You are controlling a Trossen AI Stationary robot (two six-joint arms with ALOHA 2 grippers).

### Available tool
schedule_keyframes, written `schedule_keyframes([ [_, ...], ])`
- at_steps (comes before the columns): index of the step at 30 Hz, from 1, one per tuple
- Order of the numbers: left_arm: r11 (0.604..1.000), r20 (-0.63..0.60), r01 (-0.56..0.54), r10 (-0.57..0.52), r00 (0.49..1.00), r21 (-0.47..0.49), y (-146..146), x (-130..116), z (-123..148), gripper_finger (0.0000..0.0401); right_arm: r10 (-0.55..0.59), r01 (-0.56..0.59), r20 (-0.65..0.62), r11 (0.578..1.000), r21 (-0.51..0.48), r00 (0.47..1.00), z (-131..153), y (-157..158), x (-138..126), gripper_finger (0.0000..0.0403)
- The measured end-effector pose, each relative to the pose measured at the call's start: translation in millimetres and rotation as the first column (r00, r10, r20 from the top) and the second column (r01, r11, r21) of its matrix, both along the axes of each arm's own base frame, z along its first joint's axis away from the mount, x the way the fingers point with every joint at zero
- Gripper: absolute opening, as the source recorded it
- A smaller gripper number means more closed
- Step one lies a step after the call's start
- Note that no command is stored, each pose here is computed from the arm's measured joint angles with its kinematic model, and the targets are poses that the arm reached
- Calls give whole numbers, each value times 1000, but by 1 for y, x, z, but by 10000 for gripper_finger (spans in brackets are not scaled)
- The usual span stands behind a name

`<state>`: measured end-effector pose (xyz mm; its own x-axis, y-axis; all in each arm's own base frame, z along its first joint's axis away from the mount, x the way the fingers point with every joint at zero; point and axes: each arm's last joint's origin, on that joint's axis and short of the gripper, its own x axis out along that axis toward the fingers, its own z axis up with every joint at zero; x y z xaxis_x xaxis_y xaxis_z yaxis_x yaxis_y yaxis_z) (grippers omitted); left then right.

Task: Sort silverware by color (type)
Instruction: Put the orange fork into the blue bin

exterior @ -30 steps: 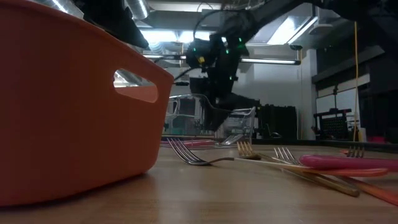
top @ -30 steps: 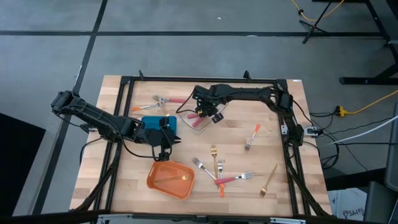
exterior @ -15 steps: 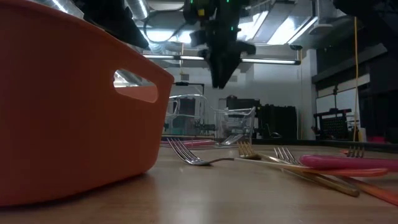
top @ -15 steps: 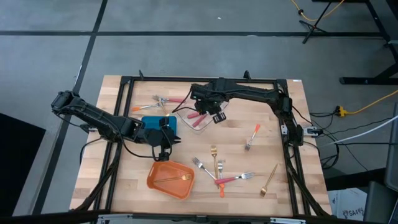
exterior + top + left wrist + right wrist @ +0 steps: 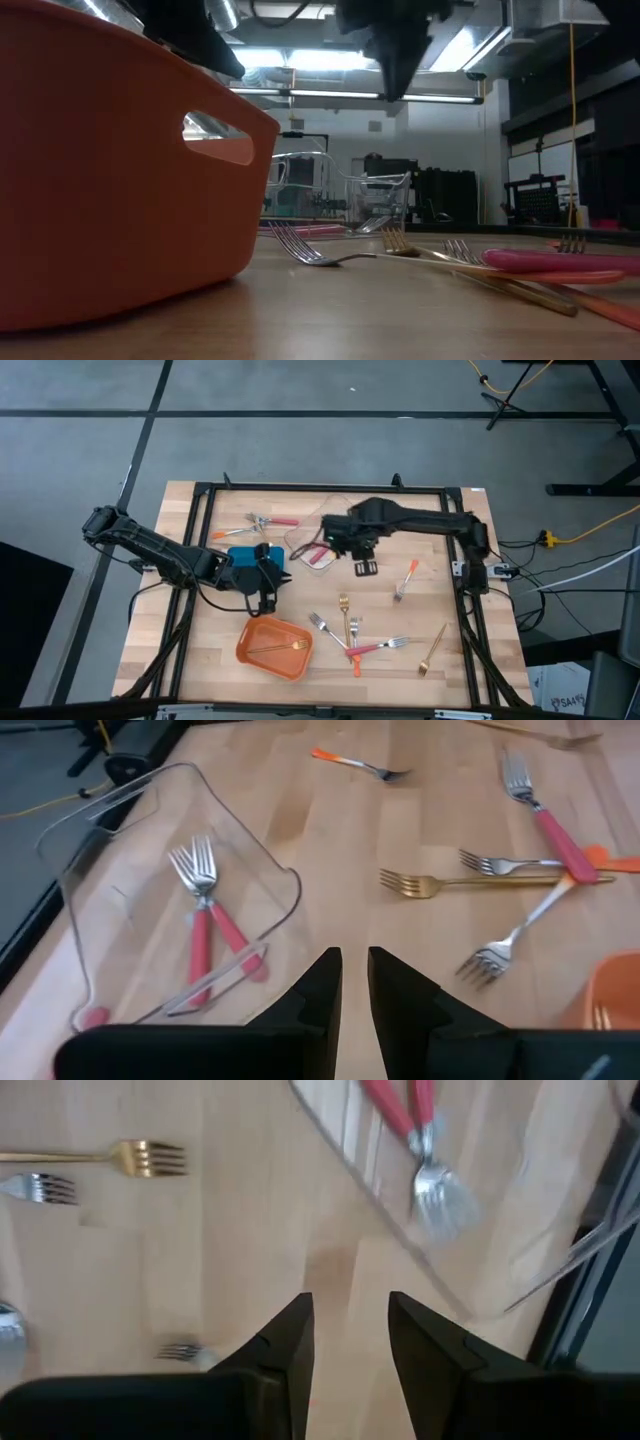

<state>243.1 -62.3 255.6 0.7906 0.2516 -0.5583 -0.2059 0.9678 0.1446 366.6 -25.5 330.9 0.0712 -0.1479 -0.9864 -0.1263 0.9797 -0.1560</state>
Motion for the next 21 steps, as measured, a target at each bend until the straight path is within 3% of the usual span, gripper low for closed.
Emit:
schedule_keyframes([
  [6,999,3,-35,35,999,9,6,1,0,47,-228,227,-8,972,-56,974,-3,16,-52,120],
  [10,997,5,-72,72,997,9,15,3,0,47,-441,442,31,892,-99,897,-20,23,-88,120],
  [13,994,7,-105,104,995,8,23,5,0,47,-606,608,50,790,-80,794,-32,29,-111,120],
  [17,988,8,-151,151,988,8,35,7,1,47,-798,801,74,593,-76,598,-49,35,-132,120],
  [21,982,8,-190,190,982,8,45,7,1,47,-903,909,111,408,-81,415,-68,44,-144,120],
])
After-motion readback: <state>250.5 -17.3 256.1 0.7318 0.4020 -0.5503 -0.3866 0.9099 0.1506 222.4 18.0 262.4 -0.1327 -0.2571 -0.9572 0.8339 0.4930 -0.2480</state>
